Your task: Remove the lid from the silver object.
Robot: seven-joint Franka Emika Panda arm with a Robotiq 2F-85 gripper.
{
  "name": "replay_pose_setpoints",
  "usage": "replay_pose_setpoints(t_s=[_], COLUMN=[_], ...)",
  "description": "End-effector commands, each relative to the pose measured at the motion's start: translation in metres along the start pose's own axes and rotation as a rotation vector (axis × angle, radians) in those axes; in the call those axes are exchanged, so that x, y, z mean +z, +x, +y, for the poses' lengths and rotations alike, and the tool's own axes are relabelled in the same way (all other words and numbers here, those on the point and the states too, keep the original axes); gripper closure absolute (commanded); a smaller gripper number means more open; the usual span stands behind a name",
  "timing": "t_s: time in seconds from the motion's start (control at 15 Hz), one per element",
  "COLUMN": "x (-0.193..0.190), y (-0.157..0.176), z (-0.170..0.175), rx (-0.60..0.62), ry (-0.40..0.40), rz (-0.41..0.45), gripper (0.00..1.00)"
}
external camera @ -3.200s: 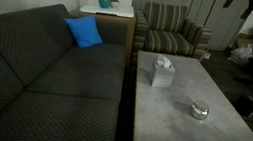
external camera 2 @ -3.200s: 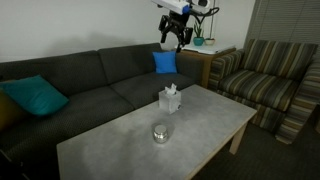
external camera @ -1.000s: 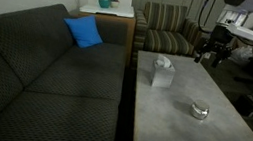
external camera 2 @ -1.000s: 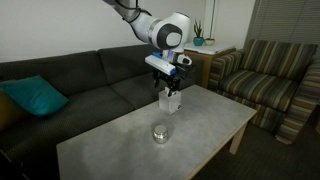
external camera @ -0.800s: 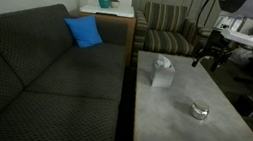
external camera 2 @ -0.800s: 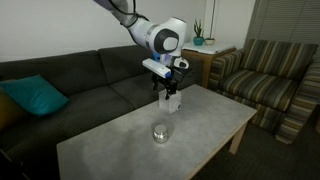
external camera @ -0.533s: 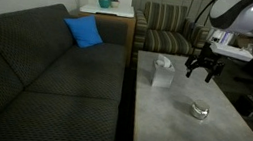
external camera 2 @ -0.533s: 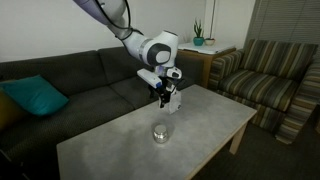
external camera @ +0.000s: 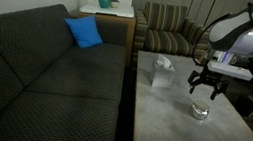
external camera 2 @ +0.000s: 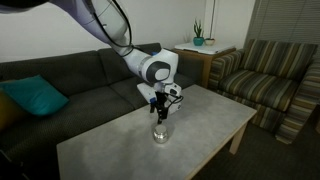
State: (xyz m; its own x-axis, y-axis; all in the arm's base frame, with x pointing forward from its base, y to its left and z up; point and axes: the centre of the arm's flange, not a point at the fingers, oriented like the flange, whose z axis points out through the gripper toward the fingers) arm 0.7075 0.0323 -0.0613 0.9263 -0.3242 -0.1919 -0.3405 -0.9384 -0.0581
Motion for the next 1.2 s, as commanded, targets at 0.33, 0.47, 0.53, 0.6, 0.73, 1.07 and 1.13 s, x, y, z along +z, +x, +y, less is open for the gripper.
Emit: replay_pose_setpoints(t_s=[0.33,0.47,0.53,0.6,0.73,1.07,1.13], x=[0.019,0.011,0.011,0.010,0.012,0.021,0.023], y=[0.032,0.011,0.011,0.012,0.012,0.034,0.038], z=[0.032,0.033,0.034,0.034,0.032,0.035,0.037], rx=[-0.012,0.015,0.009,0.006,-0.038,-0.141,-0.168], ry=[0.001,-0.012,-0.008,-0.007,-0.037,-0.106,-0.106], rz=[-0.018,0.006,0.006,0.005,0.051,0.131,0.136], gripper=[0.00,0.00,0.00,0.00,0.00,0.00,0.00])
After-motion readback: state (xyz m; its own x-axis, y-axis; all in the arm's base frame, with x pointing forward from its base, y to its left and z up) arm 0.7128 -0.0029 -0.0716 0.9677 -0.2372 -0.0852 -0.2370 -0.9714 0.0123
